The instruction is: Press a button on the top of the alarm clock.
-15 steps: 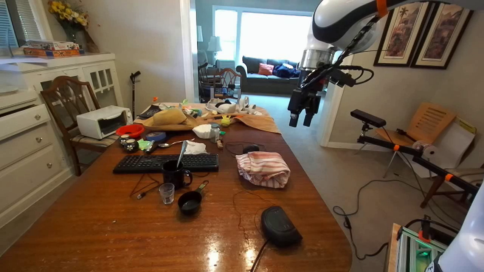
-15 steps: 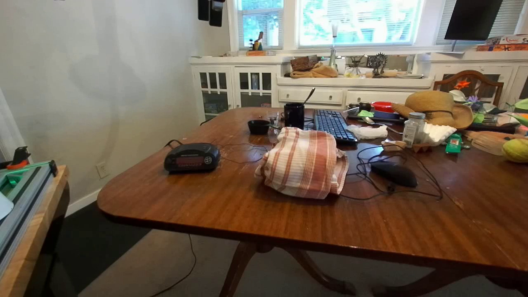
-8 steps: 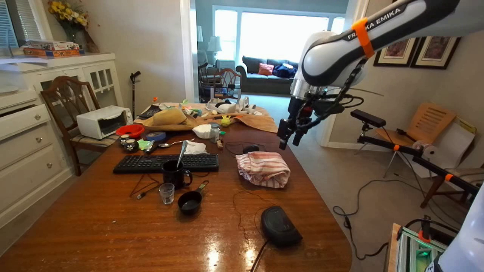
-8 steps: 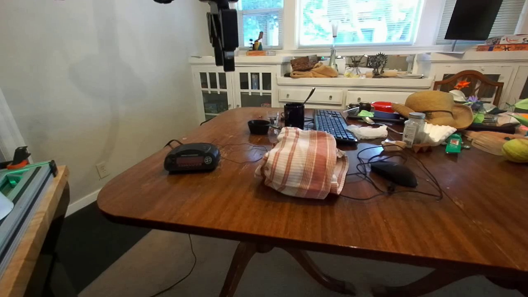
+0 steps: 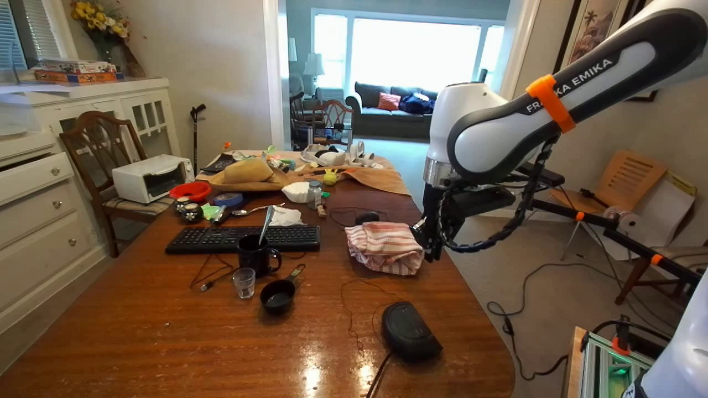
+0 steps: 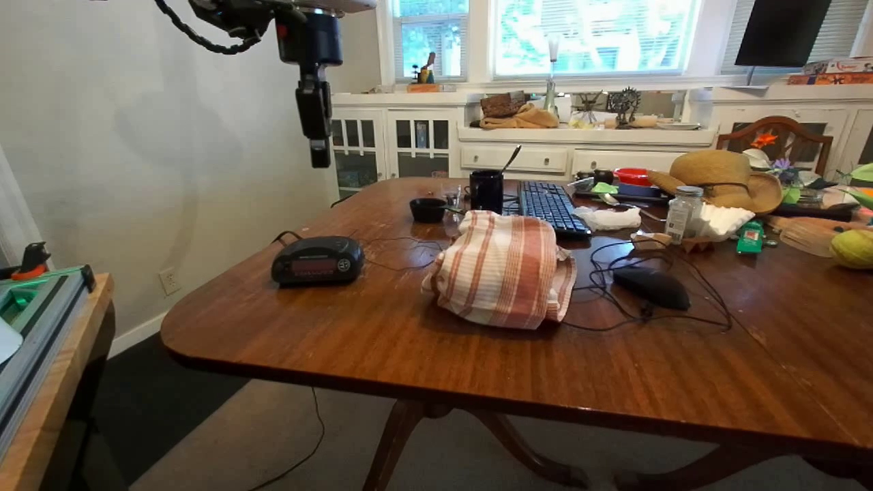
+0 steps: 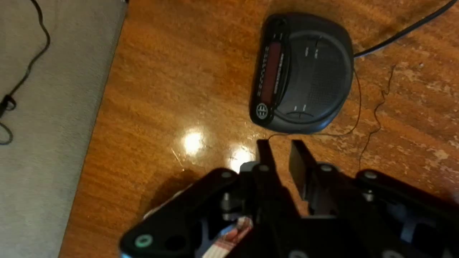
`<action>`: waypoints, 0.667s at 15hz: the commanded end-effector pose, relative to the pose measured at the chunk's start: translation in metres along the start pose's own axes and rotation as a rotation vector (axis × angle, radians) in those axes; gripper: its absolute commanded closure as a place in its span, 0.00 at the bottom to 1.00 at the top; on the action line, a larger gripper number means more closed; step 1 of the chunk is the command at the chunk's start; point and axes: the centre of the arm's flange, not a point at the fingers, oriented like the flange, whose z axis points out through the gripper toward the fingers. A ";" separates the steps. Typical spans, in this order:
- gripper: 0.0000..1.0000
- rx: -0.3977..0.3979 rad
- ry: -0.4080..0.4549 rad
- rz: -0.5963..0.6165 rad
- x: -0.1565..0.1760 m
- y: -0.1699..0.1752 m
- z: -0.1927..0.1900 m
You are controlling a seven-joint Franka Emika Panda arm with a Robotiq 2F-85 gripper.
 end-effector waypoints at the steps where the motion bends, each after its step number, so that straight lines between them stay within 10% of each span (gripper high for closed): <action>1: 1.00 -0.024 -0.057 0.069 -0.039 -0.016 0.011; 10: 0.99 -0.009 -0.060 0.009 -0.046 -0.030 0.032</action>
